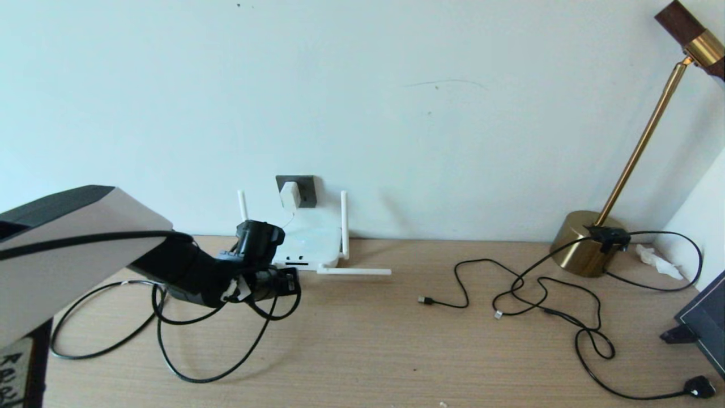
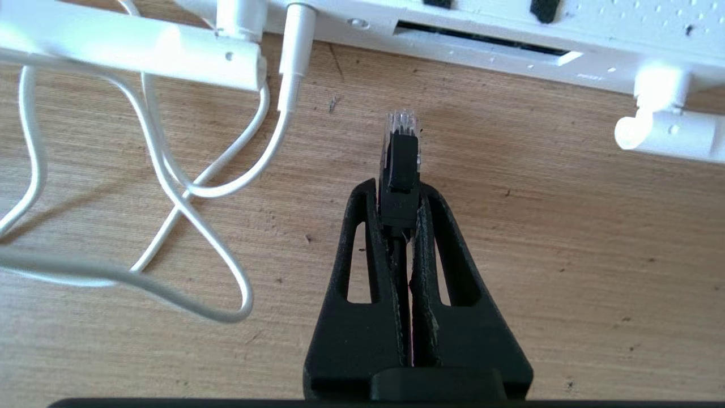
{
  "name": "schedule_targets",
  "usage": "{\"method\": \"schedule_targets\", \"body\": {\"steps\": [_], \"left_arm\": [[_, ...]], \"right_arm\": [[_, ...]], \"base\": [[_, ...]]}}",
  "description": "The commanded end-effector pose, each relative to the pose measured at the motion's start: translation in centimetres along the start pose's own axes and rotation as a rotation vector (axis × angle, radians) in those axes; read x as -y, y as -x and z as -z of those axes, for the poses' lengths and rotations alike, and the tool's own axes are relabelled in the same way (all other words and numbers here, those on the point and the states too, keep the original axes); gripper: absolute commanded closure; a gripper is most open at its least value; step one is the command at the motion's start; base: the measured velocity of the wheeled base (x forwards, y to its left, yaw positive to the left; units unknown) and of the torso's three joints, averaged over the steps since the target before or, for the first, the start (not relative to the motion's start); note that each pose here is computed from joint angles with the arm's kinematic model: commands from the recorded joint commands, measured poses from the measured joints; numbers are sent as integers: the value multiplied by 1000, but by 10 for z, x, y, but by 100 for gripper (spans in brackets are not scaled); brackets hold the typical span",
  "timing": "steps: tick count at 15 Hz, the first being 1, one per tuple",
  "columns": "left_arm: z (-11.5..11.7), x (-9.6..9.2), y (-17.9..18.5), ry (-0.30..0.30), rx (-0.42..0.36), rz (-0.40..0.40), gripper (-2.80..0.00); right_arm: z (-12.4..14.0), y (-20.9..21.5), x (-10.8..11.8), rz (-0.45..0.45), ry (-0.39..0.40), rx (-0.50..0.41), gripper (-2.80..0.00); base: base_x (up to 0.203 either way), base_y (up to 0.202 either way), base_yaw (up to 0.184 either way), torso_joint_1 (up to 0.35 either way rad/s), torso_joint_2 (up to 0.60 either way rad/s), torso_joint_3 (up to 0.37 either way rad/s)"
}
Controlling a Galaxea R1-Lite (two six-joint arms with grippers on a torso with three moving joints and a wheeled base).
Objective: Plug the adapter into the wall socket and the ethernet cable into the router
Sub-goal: Plug cable into router interface
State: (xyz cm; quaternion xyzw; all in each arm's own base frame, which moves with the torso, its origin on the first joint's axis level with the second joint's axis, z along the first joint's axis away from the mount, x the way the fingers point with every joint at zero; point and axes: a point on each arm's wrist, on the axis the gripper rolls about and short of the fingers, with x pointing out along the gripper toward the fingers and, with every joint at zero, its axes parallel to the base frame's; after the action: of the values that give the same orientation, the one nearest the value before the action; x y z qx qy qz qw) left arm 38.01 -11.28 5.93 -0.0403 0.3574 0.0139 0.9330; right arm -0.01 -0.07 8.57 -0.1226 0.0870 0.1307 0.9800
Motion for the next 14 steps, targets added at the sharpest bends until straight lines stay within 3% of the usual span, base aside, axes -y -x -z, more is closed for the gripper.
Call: {"method": "schedule_targets", "body": {"steps": [1, 4, 7, 9, 11, 14], "left_arm": [[-3, 1, -2, 6, 13, 2, 0], [-9, 4, -8, 7, 30, 7, 0], [-11, 6, -14, 10, 36, 8, 0], [-11, 6, -17, 13, 36, 5, 0], [-12, 0, -21, 24, 34, -5, 0], [-13, 0, -30, 32, 59, -3, 0]], "right_arm": [[-1, 0, 0, 5, -43, -4, -280], [-1, 0, 0, 19, -51, -2, -280], [1, 0, 0, 1, -136, -9, -280], [9, 1, -2, -16, -193, -116, -280], [5, 0, -1, -4, -210, -54, -280], [5, 0, -1, 0, -210, -59, -280]], "base": [[0, 0, 0, 0, 0, 0], [0, 0, 0, 0, 0, 0], [0, 0, 0, 0, 0, 0], [0, 0, 0, 0, 0, 0], [0, 0, 0, 0, 0, 0], [0, 0, 0, 0, 0, 0]]}}
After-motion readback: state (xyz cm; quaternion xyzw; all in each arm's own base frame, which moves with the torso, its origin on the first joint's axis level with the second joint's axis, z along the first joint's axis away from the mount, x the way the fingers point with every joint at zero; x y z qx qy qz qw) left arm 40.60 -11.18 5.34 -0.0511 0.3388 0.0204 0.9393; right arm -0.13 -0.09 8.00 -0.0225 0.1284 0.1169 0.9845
